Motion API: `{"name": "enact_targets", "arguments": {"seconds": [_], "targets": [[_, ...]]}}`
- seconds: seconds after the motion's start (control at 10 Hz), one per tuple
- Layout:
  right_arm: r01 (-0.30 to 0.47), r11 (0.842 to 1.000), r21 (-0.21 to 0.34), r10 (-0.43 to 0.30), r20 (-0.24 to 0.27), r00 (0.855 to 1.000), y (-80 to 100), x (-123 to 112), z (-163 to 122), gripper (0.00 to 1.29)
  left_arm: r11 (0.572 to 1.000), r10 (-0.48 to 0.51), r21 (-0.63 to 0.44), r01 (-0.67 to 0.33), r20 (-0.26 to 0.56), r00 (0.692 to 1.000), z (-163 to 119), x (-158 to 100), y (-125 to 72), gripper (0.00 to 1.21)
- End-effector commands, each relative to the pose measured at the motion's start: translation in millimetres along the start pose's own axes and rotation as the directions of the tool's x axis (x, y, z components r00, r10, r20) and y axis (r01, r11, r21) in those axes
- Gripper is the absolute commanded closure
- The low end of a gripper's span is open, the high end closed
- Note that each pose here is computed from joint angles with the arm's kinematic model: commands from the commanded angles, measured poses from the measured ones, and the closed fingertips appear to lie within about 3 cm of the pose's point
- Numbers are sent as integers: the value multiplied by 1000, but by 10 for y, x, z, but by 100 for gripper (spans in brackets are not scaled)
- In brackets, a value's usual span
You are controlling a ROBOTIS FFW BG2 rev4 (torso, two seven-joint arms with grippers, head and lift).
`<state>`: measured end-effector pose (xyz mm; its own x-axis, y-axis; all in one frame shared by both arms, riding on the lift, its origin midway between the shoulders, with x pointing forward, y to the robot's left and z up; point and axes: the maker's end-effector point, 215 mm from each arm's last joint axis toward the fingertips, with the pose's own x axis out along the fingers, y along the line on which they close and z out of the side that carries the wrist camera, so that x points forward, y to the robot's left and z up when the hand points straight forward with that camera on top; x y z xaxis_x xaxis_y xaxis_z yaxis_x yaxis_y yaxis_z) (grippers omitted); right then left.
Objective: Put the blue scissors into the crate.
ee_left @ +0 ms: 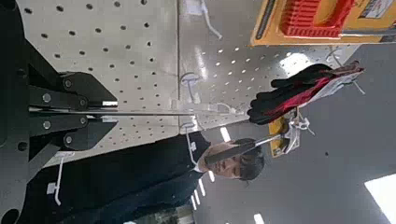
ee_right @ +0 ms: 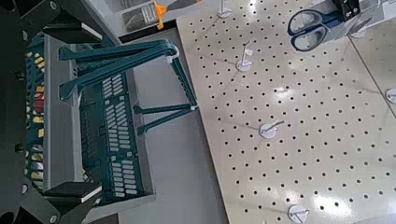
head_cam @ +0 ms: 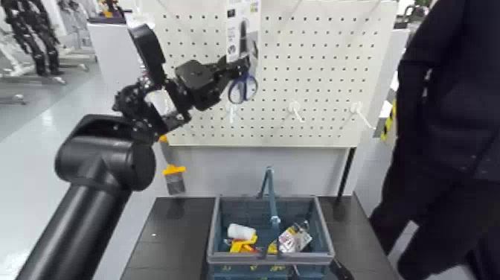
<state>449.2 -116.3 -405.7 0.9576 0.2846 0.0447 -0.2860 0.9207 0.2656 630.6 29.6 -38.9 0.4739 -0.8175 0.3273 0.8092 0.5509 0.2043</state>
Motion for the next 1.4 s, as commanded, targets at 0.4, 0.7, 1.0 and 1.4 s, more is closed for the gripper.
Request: {"name": "enact_targets", "arguments": {"seconds": [0.4,0.7,1.0,1.4], "targets": [[-1,1000,3,1,-7,1000,13,-2,-29,18,985,-11,-175,-2,-75,997,-737,-194,-324,119],[-2,1000,5,2,-8,1000,20,-1,-35,18,964,4,-263,-37,-124,992,-1178,-379,-450,119],[-3,1000,4,3,-8,1000,22,-1,-35,18,942,-1,-332,-58,-175,985,-1577,-549,-604,119],[-4,1000,5,4,-7,1000,27,6,-30,18,914,-30,-399,-66,-231,973,-1997,-731,-789,119]]}}
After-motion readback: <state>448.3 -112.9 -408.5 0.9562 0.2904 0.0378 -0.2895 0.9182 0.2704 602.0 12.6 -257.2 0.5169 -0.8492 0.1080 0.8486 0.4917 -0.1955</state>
